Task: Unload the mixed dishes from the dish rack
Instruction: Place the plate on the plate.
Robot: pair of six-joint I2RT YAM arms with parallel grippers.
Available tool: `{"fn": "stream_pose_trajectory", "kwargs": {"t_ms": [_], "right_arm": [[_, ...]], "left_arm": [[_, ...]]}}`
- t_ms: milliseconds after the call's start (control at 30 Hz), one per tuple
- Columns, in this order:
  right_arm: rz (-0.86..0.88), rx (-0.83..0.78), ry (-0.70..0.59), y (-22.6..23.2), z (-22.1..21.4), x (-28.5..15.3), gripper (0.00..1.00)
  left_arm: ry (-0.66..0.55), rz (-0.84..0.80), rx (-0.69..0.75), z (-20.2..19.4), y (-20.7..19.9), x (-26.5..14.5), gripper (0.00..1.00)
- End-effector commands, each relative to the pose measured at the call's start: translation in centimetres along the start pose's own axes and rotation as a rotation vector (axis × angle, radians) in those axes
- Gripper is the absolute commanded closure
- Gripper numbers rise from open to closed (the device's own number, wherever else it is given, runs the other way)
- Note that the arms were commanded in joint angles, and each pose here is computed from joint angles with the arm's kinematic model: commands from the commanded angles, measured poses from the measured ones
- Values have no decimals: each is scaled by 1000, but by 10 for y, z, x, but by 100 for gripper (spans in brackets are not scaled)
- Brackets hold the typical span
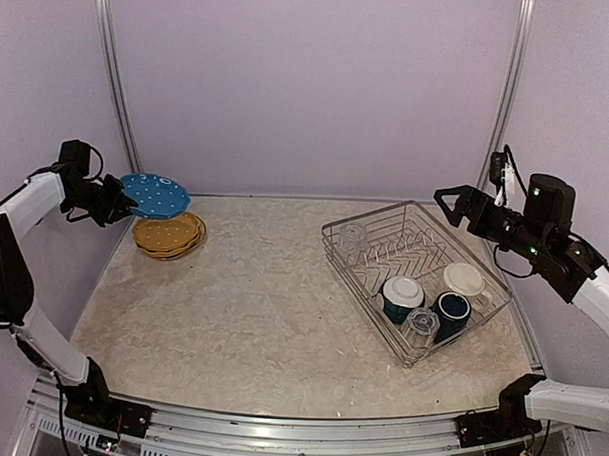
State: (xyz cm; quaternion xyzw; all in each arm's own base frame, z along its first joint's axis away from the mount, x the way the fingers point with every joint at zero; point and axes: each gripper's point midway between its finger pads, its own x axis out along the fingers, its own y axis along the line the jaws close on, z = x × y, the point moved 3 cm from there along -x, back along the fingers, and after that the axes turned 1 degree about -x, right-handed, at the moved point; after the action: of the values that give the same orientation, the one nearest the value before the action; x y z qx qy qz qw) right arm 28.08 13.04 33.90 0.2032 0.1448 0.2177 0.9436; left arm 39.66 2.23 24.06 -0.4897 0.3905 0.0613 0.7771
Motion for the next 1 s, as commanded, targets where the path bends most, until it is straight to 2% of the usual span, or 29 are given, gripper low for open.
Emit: {"fn": "stream_pose_trajectory", "kwargs": {"t_ms": [0,233,633,767,967], "right_arm": [[-41,-27,-22,-3,9,-10,0],[-45,-25,-28,-3,11,-14,0],[-33,-8,-38,-1,12,-13,0],[-8,0,-37,3,13,-11,0],[-25,-10,-40,1,16,-13,0]], "left_arm": [[-40,-63,82,28,-23,8,100],[19,-15,29,47,-3,56,100],[71,17,-11,42,24,89,98],[71,45,-11,35,34,89,67],[35,115,26,29,44,72,32]]}}
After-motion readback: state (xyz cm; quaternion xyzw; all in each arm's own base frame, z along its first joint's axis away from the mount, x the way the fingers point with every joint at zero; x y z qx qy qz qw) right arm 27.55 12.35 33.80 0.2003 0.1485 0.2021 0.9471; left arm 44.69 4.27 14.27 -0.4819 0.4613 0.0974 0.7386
